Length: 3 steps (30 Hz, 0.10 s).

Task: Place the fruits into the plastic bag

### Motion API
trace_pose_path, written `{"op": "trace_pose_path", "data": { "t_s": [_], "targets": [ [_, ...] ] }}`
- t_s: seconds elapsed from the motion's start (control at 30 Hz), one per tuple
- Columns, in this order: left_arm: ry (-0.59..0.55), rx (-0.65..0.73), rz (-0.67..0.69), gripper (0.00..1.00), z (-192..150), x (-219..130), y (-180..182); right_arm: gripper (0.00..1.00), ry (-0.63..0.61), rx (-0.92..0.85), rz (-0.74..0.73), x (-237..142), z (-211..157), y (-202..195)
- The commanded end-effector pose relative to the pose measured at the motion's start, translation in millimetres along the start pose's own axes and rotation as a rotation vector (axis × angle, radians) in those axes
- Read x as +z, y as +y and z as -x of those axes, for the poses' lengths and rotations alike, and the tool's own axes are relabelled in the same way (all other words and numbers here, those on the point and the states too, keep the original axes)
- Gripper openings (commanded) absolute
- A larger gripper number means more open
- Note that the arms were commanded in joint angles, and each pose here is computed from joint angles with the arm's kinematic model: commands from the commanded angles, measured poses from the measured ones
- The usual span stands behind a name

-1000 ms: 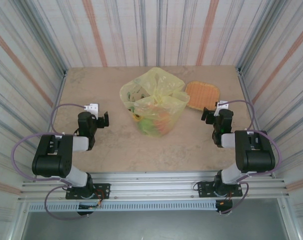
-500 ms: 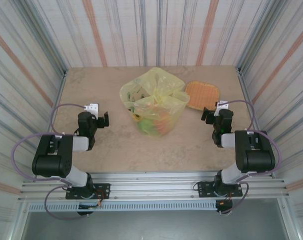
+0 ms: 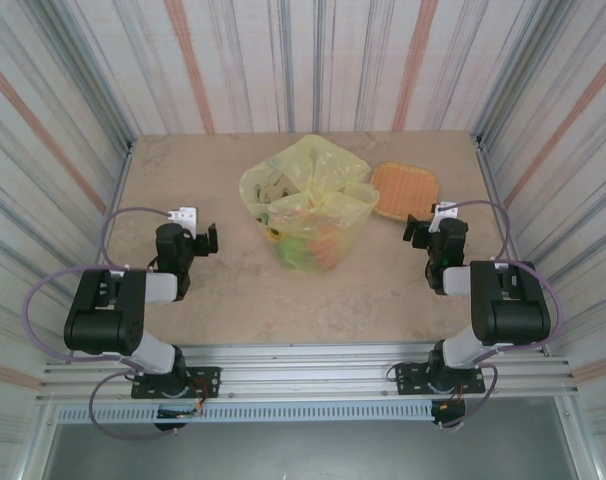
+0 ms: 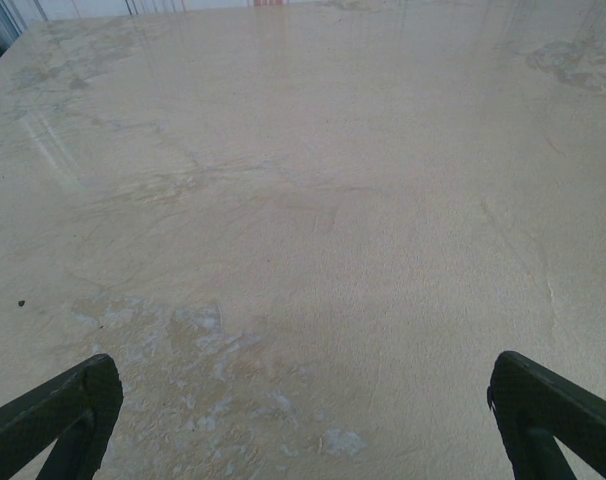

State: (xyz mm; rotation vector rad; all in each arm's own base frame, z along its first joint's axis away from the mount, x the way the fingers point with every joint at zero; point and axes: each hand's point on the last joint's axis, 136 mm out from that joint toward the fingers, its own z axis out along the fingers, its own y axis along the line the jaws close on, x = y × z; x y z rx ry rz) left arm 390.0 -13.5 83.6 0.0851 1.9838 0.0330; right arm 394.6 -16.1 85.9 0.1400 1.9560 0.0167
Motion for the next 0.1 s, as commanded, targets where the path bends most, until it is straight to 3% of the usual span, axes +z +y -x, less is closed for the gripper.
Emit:
{"op": "trace_pose_path", "data": {
  "t_s": [0.0,0.07],
  "targets": [
    [-0.030,0.018,0.014,0.99,9.1,0.0,2.2,0.99,0.014,-0.004,0.012,0.9,-3.6,-0.2],
    [-0.033,0.018,0.017,0.99,9.4,-0.6,2.4,0.99,0.014,-0.004,0.010,1.1,-3.6,-0.5]
  ]
}}
